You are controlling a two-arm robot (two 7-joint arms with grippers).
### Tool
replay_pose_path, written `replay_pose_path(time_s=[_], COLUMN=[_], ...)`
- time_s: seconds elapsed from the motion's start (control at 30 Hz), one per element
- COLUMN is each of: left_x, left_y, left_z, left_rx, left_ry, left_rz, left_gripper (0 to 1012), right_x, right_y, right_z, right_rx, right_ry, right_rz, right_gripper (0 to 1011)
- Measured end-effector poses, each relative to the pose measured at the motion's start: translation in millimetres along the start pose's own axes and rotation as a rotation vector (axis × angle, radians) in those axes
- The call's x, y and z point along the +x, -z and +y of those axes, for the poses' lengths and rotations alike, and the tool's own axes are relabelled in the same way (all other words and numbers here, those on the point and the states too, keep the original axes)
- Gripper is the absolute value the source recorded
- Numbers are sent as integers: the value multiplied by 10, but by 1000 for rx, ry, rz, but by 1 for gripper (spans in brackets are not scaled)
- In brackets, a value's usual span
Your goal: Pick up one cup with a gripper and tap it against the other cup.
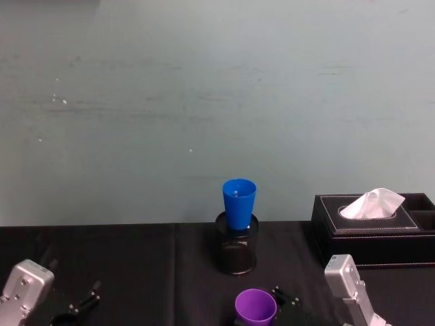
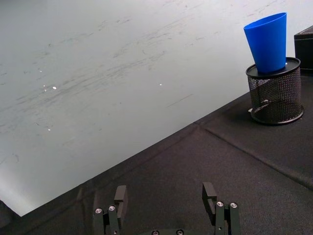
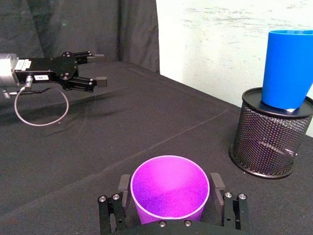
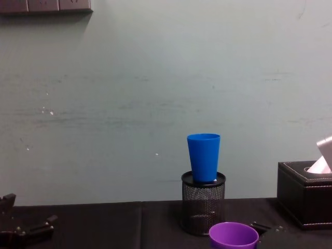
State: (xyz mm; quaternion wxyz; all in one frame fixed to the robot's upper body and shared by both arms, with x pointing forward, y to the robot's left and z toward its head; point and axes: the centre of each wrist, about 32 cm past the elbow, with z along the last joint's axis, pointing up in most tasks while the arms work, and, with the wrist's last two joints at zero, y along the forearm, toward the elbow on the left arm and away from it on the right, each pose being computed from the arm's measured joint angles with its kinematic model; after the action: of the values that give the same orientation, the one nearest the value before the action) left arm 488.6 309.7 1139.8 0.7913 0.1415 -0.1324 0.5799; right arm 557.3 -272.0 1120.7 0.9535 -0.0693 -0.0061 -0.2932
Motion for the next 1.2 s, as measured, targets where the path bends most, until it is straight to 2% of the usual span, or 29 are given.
replay_pose_path(time_s=[0.17,0.6,0.7,0.93,1.0,1.2], left_x=[0,0,0,0,0,0], left_y=[0,0,0,0,0,0], left_z=[0,0,0,0,0,0], left_rx=[0,0,0,0,0,0], left_ry=[0,0,0,0,0,0], left_rz=[0,0,0,0,0,0], left_gripper=[1000,1000,1000,1000,1000,1000], right_x=[-6,-67,-94,-143,-175,-219], right_y=[-11,-32,-40,-58,-77,-100], right_z=[0,-49,-76,-144,-166,-171], right_rx=[17,140,171,184,159,112], right_ry=[-2,43,92,222,301,401], right_rz=[-16,-74,-89,-113,-126,-142], right_gripper=[1003,1003,1003,1003,1003,1003])
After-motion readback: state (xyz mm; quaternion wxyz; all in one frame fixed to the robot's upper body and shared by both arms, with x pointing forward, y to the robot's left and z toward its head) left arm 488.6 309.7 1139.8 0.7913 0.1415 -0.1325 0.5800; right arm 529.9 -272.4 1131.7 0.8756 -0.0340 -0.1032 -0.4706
